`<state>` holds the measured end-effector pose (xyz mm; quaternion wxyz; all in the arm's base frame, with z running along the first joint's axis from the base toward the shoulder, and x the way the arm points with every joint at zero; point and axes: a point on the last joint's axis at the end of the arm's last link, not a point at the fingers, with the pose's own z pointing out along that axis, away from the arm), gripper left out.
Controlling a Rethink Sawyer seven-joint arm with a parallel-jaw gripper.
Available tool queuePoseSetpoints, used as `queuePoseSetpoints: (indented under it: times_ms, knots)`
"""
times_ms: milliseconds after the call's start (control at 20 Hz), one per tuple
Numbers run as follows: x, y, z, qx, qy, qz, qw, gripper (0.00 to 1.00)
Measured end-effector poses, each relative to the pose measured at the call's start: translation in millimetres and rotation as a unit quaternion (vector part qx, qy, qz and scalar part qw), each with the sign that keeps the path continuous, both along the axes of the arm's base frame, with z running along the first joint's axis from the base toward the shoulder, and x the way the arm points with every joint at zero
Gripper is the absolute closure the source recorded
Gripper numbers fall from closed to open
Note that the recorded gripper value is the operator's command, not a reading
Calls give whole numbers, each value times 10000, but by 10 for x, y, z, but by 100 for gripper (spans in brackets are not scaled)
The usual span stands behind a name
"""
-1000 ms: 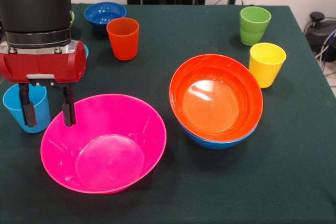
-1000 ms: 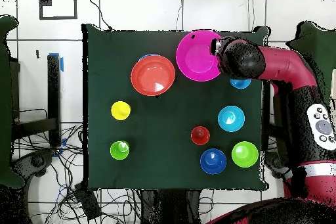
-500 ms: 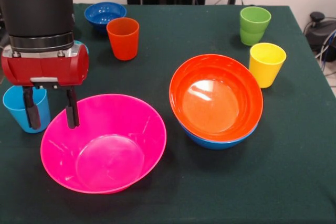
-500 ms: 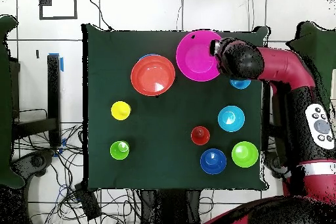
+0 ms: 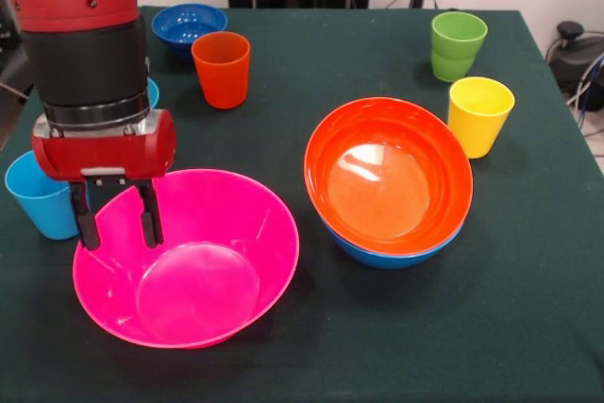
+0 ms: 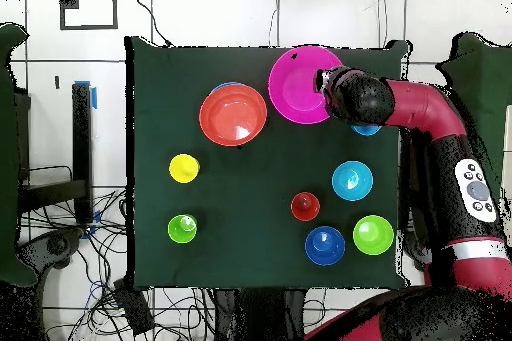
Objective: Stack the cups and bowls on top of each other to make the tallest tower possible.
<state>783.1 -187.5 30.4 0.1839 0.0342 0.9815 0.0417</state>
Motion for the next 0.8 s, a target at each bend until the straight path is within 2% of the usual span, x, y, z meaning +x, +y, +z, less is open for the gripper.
queuePoseSetpoints:
  times_ms: [400, 600, 650, 800]
  knots:
    - [68, -134, -404, 181, 25, -290, 9994, 0]
    - [152, -236, -623, 261, 4, -501, 9984, 0]
    - [197, -287, -740, 295, 22, -612, 9977, 0]
    - [248, -334, -874, 334, 72, -736, 9967, 0]
